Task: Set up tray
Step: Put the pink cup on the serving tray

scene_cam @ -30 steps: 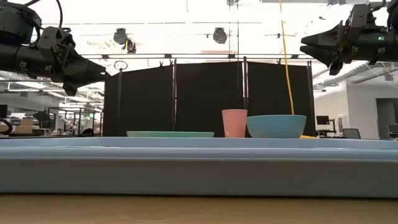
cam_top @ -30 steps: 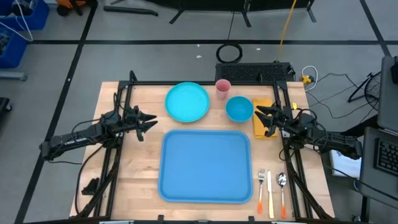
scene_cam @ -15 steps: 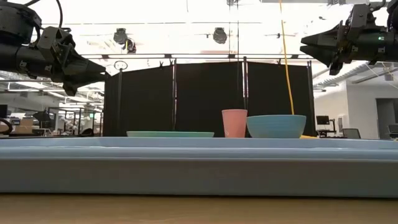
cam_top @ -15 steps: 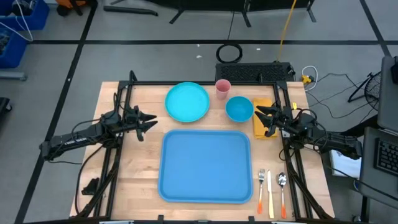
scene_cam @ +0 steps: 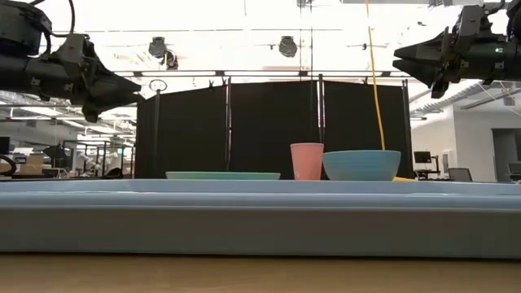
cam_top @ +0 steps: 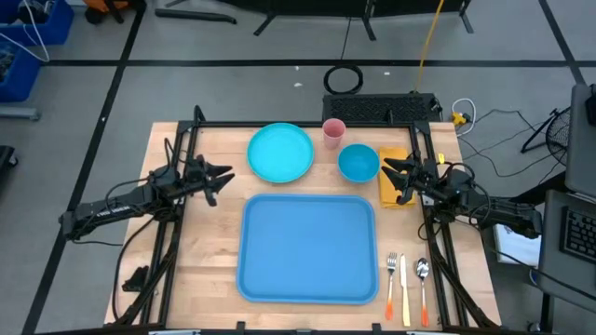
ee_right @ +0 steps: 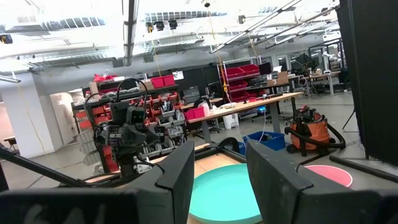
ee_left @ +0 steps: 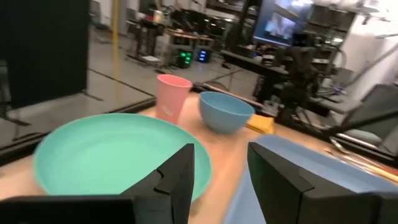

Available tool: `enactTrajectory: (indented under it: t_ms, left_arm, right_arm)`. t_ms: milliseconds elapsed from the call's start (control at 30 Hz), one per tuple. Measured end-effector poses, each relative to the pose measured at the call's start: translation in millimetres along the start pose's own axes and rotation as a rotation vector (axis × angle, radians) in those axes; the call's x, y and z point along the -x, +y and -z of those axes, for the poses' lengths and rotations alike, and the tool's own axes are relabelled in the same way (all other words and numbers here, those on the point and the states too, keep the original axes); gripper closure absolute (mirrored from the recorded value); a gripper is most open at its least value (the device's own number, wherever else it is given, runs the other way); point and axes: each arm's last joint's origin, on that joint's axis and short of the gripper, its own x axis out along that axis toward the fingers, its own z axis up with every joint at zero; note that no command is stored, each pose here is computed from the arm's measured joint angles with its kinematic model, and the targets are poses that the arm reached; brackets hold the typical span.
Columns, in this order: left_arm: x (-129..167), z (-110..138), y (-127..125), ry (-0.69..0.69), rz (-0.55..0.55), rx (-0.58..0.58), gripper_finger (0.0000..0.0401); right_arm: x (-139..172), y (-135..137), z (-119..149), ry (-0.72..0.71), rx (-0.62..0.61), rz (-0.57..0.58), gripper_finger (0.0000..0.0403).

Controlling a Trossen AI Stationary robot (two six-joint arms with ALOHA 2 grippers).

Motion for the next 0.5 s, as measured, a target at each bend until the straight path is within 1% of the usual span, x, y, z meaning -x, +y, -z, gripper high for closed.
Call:
enactTrajectory:
  t_ms: [100,233,367,433,500]
  left_arm:
    - [0.0,-0.1,0.4,-0.003,-0.013,-0.007,0.0249]
    - [0.0,0.2,0.3,0.001,-0.008,-0.056,0.0249]
    - [0.0,1.0,0.5,0.009,-0.010,-0.059,0.0249]
    - [0.0,1.0,0.6,0.008,-0.012,-0.060,0.0249]
    - [0.0,0.9,0.6,0.007,-0.013,-0.061,0.0249]
  right_arm:
    - [0.0,0.3,-1.8,-0.018,-0.003,-0.003,0.0266]
    - [0.1,0.6,-3.2,-0.033,-0.005,-0.006,0.0266]
    - [0.1,0.7,-4.0,-0.042,-0.007,-0.007,0.0266]
    - [0.2,1.0,-6.3,-0.065,-0.040,-0.010,0.0266]
    - [-0.4,0.1,-9.0,-0.099,-0.090,0.033,0.0267]
